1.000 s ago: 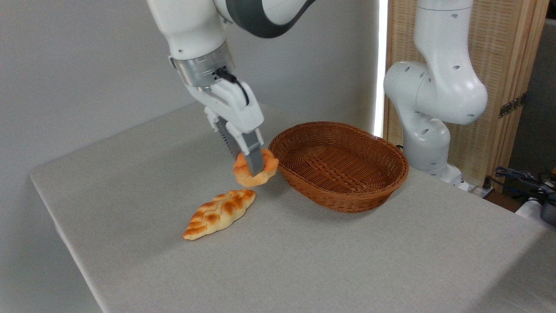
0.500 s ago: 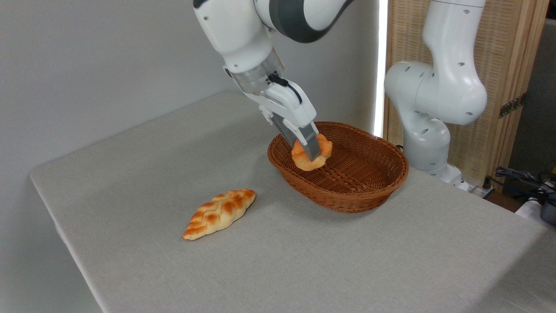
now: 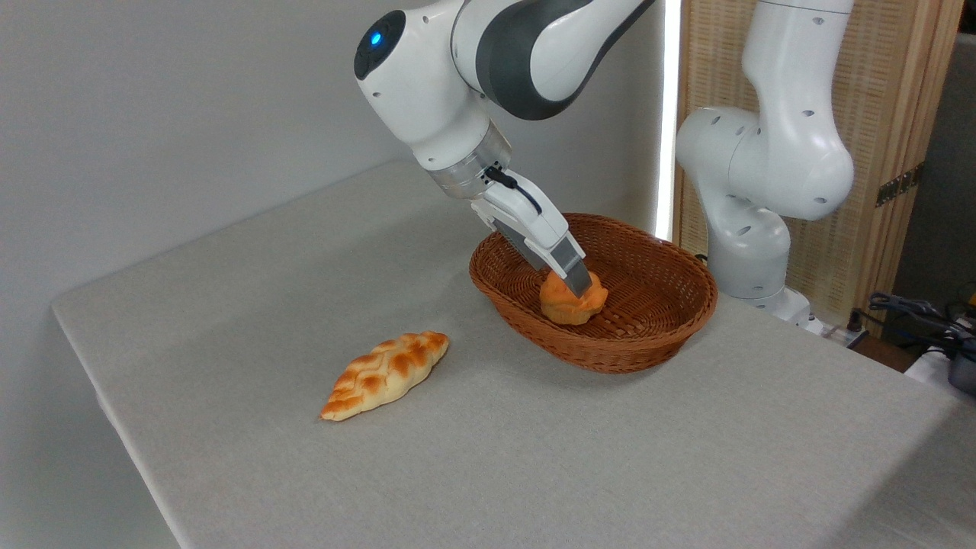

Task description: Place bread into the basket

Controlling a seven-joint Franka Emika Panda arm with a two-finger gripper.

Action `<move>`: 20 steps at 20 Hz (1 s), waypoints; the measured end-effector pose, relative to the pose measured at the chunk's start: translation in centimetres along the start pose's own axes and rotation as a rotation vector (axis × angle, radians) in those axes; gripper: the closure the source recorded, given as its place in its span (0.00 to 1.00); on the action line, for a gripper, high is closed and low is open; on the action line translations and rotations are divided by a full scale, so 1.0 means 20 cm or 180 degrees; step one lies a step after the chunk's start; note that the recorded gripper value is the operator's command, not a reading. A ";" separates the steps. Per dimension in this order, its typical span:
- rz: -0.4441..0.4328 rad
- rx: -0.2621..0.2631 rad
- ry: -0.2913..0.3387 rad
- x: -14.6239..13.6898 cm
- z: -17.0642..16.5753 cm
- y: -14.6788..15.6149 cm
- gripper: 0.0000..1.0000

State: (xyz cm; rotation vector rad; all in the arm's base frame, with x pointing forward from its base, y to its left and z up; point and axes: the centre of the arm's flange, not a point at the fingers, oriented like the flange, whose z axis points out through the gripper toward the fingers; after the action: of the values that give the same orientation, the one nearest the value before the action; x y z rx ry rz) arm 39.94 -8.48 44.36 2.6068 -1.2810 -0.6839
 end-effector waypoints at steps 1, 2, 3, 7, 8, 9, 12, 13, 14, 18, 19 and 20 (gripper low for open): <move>0.0001 0.0002 0.0002 0.00 0.00 0.00 0.00; 0.0003 0.0015 0.0015 0.00 -0.01 0.00 0.00; 0.0005 0.0055 0.0058 0.01 -0.02 0.00 0.00; 0.0021 0.0359 0.0420 0.02 -0.28 0.00 0.00; 0.0028 0.0447 0.0536 0.02 -0.37 0.01 0.00; 0.0033 0.0539 0.0644 0.02 -0.46 0.02 0.00; 0.0033 0.0768 0.0921 0.03 -0.68 0.01 0.00; 0.0023 0.0826 0.1001 0.04 -0.74 -0.02 0.00; 0.0012 0.0860 0.1052 0.05 -0.79 -0.04 0.00; -0.0098 0.0990 0.1347 0.08 -0.95 -0.22 0.00; -0.0121 0.0982 0.1392 0.09 -0.97 -0.25 0.00; -0.0144 0.0976 0.1413 0.09 -0.98 -0.28 0.00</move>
State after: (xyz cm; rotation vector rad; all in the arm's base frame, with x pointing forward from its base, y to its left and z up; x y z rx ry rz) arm 53.95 -7.54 59.15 2.8032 -1.2625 0.1043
